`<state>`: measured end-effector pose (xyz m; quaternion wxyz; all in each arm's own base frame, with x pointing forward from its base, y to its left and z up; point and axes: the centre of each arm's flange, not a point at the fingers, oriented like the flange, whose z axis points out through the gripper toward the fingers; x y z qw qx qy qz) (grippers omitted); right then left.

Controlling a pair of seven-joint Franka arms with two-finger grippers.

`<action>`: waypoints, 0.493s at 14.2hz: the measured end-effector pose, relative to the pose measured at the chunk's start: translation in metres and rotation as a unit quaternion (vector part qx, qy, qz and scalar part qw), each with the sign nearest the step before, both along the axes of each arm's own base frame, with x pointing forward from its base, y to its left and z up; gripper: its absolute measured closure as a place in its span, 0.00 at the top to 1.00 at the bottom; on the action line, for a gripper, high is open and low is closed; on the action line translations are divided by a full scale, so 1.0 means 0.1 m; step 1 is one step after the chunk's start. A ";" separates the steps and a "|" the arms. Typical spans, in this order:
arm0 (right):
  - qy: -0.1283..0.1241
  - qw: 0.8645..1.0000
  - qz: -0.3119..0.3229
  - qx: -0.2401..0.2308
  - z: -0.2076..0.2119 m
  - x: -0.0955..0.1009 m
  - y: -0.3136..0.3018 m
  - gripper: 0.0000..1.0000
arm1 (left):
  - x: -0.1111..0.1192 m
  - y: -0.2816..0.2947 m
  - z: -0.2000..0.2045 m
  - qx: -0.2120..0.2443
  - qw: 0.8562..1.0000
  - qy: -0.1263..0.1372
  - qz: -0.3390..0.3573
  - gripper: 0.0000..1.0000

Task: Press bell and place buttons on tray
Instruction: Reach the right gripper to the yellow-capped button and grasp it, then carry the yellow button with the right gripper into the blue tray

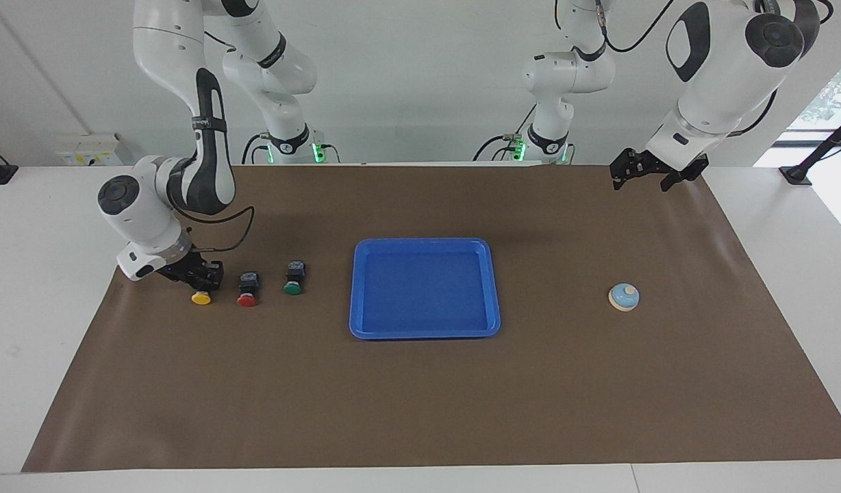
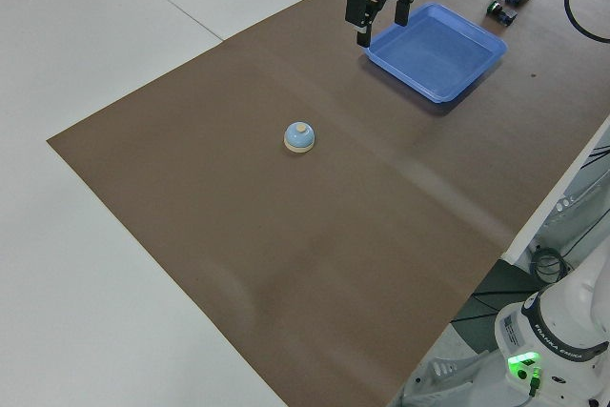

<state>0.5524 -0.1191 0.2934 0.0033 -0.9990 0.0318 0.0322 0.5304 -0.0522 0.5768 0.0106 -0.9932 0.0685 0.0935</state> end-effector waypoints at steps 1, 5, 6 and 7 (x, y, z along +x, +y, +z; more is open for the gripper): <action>-0.002 1.000 0.004 0.000 0.02 0.02 0.04 0.41 | 0.00 0.00 0.00 0.000 1.000 0.000 0.000 1.00; 0.007 1.000 0.003 -0.001 0.64 0.28 0.71 0.41 | 0.00 0.00 0.00 0.000 1.000 0.000 0.000 1.00; 0.008 1.000 -0.011 -0.004 0.88 0.35 1.02 0.41 | 0.00 0.00 0.00 0.000 1.000 0.000 0.000 1.00; 0.006 1.000 -0.028 -0.006 1.09 0.39 1.39 0.41 | 0.00 0.00 0.00 0.000 1.000 0.000 0.000 1.00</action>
